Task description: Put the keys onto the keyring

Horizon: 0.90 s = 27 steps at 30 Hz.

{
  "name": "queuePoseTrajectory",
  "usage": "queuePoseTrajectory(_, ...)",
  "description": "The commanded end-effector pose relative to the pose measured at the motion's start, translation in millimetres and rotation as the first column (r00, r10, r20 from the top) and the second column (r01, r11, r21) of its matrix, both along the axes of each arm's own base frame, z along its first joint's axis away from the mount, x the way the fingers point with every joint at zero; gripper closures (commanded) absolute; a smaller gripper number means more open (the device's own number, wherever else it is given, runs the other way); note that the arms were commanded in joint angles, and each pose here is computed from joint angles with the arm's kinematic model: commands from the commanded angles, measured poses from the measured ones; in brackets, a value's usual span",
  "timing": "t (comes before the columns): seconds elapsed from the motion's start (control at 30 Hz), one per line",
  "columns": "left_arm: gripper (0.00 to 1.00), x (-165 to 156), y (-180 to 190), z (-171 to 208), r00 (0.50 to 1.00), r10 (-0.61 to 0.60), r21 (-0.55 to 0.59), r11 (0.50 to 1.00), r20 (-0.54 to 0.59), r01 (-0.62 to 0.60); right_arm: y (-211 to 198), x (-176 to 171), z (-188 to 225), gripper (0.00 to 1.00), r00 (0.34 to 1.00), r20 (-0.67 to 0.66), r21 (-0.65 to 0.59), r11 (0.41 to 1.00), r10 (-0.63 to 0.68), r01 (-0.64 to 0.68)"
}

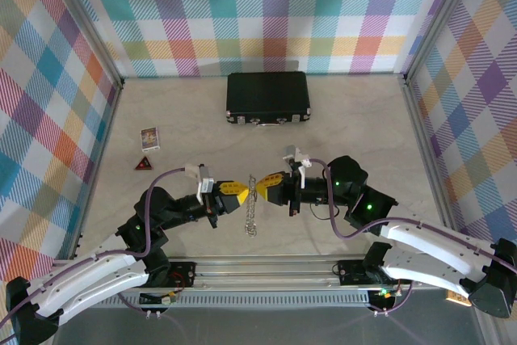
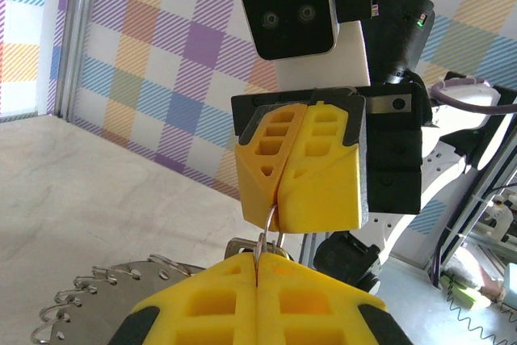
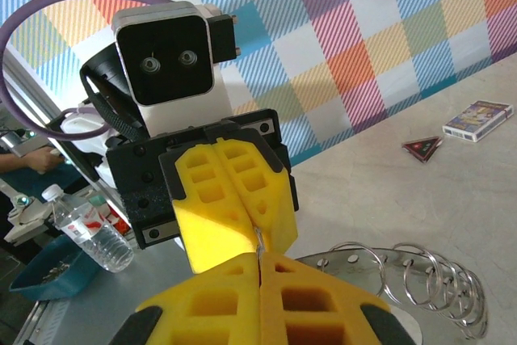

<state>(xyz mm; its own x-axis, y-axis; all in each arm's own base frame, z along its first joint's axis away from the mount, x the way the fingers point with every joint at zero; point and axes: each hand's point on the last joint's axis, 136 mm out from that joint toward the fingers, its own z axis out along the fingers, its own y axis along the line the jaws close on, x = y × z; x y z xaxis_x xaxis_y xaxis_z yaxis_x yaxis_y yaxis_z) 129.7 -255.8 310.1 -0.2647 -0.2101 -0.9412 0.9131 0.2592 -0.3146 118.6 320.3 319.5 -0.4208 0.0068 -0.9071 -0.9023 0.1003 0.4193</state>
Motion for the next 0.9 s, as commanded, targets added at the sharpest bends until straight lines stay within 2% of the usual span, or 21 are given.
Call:
queuePoseTrajectory(0.0, 1.00, -1.9, 4.0, 24.7, 0.997, 0.005, -0.061, 0.998, 0.072, -0.001, 2.1, -12.5, 8.5, 1.00, 0.997, 0.018, -0.001, 0.997, 0.072, -0.072)
queuePoseTrajectory(0.43, 1.00, -0.1, 2.9, 29.7, 0.998, 0.007, -0.068, 0.998, 0.064, -0.003, -3.5, -23.1, 1.4, 1.00, 0.991, 0.073, -0.018, 0.994, 0.113, -0.112)
queuePoseTrajectory(0.87, 1.00, 1.7, -1.8, 21.1, 0.999, -0.003, -0.036, 0.999, 0.045, 0.005, -8.6, -22.9, 7.2, 1.00, 0.990, 0.108, 0.007, 0.996, 0.090, -0.091)
